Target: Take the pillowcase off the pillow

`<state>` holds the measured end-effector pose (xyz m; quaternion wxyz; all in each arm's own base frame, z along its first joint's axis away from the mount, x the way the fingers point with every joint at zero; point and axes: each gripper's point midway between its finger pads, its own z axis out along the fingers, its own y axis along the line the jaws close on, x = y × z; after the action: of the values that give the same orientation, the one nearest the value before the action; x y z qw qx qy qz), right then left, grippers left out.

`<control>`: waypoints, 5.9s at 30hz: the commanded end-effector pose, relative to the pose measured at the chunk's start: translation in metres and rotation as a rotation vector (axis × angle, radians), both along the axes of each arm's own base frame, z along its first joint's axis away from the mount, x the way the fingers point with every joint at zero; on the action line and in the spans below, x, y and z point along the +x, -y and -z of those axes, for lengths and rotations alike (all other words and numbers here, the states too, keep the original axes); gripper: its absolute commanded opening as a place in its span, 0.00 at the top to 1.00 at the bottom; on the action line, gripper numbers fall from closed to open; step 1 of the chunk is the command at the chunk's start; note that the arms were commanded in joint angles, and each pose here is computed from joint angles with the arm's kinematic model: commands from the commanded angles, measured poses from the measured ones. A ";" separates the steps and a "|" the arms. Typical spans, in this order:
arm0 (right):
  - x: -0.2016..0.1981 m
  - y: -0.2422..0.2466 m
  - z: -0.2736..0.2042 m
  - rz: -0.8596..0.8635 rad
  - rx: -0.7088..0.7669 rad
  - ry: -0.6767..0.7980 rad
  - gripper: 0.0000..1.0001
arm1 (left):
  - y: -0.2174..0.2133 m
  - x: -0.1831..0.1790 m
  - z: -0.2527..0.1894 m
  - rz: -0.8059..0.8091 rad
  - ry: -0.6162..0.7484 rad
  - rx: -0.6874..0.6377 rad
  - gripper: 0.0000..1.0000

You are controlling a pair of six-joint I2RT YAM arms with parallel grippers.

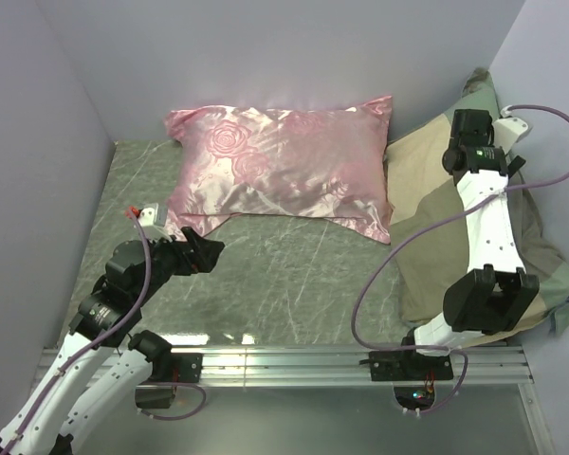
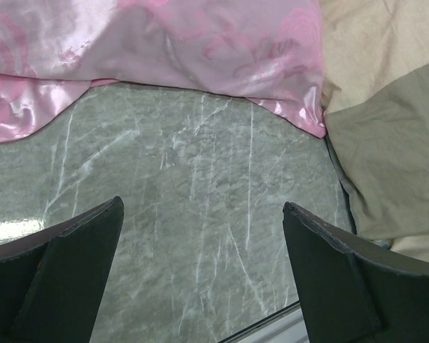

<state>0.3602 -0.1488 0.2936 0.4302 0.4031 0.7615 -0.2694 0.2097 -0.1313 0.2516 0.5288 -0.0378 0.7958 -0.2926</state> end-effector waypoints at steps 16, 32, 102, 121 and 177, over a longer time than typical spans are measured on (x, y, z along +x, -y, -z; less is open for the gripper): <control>0.058 -0.034 0.055 -0.185 0.326 0.072 1.00 | 0.002 -0.002 -0.014 0.016 0.057 -0.019 0.01; -0.030 -0.077 -0.186 -0.410 0.193 0.636 1.00 | 0.005 -0.002 -0.013 0.031 0.054 -0.019 0.04; -0.083 -0.489 -0.026 -1.748 0.442 0.028 0.78 | 0.079 0.093 -0.217 -0.067 0.174 -0.285 1.00; -0.152 -0.469 -0.084 -1.622 0.331 0.299 0.21 | 0.062 0.090 -0.181 -0.175 0.129 -0.260 0.99; 0.041 -0.364 0.002 -1.083 0.423 0.140 0.98 | 0.051 0.067 -0.100 -0.141 -0.020 -0.049 0.80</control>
<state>0.3746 0.2098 0.2642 0.4236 0.0316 0.8930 0.1490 0.2561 -0.1892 0.3303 0.4996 -0.0937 0.8120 -0.2866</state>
